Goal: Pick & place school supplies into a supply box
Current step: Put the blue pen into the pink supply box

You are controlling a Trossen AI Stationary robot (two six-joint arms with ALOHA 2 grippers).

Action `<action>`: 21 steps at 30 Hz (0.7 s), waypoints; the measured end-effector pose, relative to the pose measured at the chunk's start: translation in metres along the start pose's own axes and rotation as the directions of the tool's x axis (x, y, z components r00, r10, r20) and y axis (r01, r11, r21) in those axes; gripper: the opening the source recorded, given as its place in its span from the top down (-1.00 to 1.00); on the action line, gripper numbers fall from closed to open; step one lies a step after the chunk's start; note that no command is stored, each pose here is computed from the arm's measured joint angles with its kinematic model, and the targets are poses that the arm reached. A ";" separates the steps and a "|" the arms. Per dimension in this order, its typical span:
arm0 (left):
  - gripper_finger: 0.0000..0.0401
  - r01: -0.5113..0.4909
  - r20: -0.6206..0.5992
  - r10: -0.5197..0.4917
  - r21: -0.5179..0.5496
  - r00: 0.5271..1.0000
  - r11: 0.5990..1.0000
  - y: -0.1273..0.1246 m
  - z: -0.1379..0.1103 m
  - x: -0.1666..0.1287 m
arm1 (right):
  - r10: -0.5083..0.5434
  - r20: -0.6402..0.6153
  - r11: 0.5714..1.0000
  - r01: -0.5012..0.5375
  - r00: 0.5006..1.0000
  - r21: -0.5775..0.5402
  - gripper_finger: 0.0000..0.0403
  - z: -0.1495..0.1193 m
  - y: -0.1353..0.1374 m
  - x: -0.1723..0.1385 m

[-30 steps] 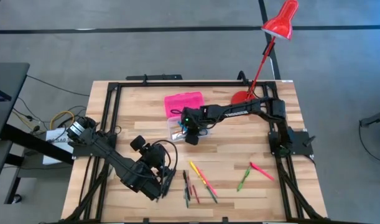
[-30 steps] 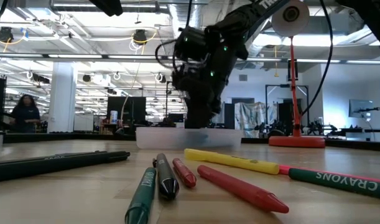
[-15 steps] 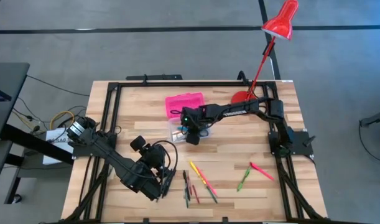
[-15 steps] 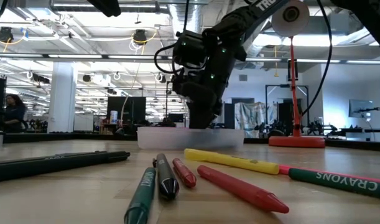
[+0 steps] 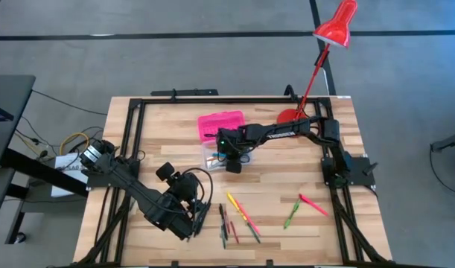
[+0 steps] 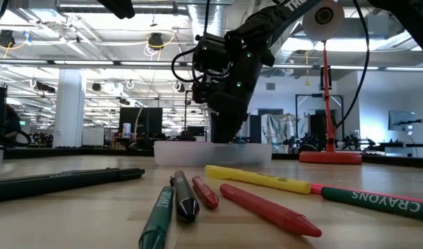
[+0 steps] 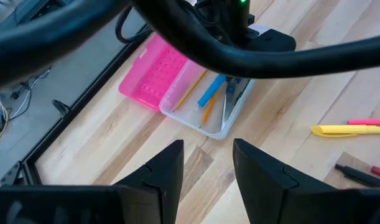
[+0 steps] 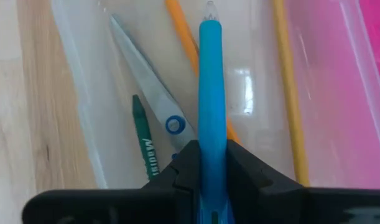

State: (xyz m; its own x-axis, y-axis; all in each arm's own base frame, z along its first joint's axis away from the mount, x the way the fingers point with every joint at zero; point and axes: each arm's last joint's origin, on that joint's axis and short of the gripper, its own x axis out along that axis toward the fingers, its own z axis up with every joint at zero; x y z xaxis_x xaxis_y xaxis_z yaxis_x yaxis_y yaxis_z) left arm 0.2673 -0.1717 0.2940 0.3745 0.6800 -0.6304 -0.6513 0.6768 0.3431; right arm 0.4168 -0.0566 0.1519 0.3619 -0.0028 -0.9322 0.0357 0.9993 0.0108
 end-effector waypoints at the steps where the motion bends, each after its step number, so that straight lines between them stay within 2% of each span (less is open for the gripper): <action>1: 0.33 0.000 0.000 0.000 0.000 1.000 1.000 0.000 0.000 0.000 | 0.000 0.000 1.000 0.000 1.000 -0.012 0.79 0.000 0.000 0.000; 6: 0.33 0.000 0.000 0.000 0.000 1.000 1.000 0.000 0.000 0.000 | -0.001 0.001 0.998 0.001 1.000 -0.068 0.76 0.000 0.000 0.000; 12: 0.33 0.000 0.001 0.000 0.000 1.000 1.000 0.000 0.000 0.000 | -0.053 0.000 0.991 0.053 0.999 -0.127 0.77 0.002 -0.001 -0.002; 21: 0.33 -0.001 0.000 0.001 -0.002 1.000 1.000 0.000 0.000 0.000 | -0.106 0.077 0.974 0.119 0.991 -0.192 0.75 0.023 -0.005 -0.019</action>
State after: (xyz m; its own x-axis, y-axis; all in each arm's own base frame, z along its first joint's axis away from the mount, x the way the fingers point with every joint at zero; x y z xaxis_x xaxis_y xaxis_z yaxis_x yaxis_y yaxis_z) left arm 0.2676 -0.1713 0.2940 0.3738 0.6809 -0.6298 -0.6529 0.6755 0.3427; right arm 0.4308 -0.0623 0.1777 0.4265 -0.1120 -0.8975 -0.1005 0.9803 -0.1701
